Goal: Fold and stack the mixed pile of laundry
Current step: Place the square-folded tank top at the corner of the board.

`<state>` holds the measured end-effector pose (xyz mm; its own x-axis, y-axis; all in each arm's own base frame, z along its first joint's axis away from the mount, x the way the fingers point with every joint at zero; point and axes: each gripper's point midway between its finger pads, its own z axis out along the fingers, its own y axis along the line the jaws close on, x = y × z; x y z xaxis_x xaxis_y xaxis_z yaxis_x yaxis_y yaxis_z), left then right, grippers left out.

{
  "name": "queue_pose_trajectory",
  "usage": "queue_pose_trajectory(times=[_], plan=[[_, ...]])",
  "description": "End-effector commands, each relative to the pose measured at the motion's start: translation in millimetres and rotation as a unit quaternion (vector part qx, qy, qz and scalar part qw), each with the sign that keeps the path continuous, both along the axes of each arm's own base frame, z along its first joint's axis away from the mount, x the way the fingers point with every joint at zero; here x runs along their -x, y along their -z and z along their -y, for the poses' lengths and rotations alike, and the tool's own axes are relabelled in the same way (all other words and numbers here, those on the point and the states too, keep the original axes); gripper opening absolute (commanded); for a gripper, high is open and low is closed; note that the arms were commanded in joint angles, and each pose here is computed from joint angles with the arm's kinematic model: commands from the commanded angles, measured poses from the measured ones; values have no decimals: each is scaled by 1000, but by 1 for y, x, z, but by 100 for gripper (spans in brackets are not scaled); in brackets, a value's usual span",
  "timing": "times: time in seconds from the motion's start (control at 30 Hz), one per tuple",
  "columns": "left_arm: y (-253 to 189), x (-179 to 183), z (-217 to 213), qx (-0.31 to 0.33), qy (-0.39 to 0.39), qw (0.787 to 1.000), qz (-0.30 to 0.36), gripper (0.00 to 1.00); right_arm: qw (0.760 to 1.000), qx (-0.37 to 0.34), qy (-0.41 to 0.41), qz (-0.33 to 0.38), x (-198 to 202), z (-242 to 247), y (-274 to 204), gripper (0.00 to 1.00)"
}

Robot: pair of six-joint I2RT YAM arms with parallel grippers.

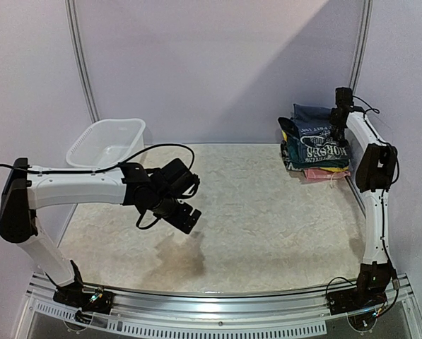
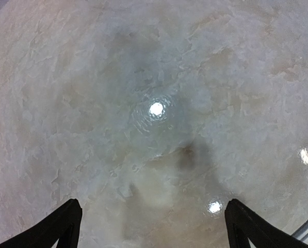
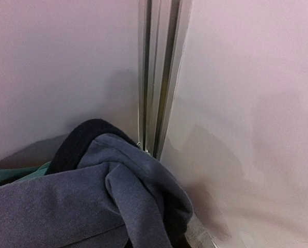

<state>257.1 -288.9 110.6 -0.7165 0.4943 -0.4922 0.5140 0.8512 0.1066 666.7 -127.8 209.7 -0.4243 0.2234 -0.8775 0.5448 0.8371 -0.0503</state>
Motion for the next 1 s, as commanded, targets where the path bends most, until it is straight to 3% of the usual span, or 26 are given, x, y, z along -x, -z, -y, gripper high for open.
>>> queue_pose_trajectory(times=[0.0, 0.13, 0.23, 0.33, 0.47, 0.6, 0.73, 0.97], plan=[[0, -5, -2, -4, -3, 1000, -10, 99, 998, 3, 59, 35, -1, 28, -2, 0], [-1, -7, 1, -4, -2, 1000, -9, 99, 997, -9, 52, 56, -6, 25, -8, 3], [-4, -9, 2, -1, -4, 1000, -4, 99, 995, -24, 41, 85, -10, 23, -23, 37], [-12, -14, 2, -2, -8, 1000, 8, 99, 992, -27, 40, 115, -9, 22, -48, 54], [-30, -24, 3, 0, -16, 999, 34, 100, 987, -28, 45, 153, -2, 24, -84, 68], [-45, -31, 4, 8, -24, 998, 54, 100, 984, -41, 34, 167, 5, 19, -104, 74], [-58, -40, 4, 24, -38, 997, 65, 100, 979, -81, -33, 185, 13, -6, -126, 75], [-83, -78, 30, 109, -51, 990, 76, 100, 968, -154, -134, 147, 34, -56, -119, 74]])
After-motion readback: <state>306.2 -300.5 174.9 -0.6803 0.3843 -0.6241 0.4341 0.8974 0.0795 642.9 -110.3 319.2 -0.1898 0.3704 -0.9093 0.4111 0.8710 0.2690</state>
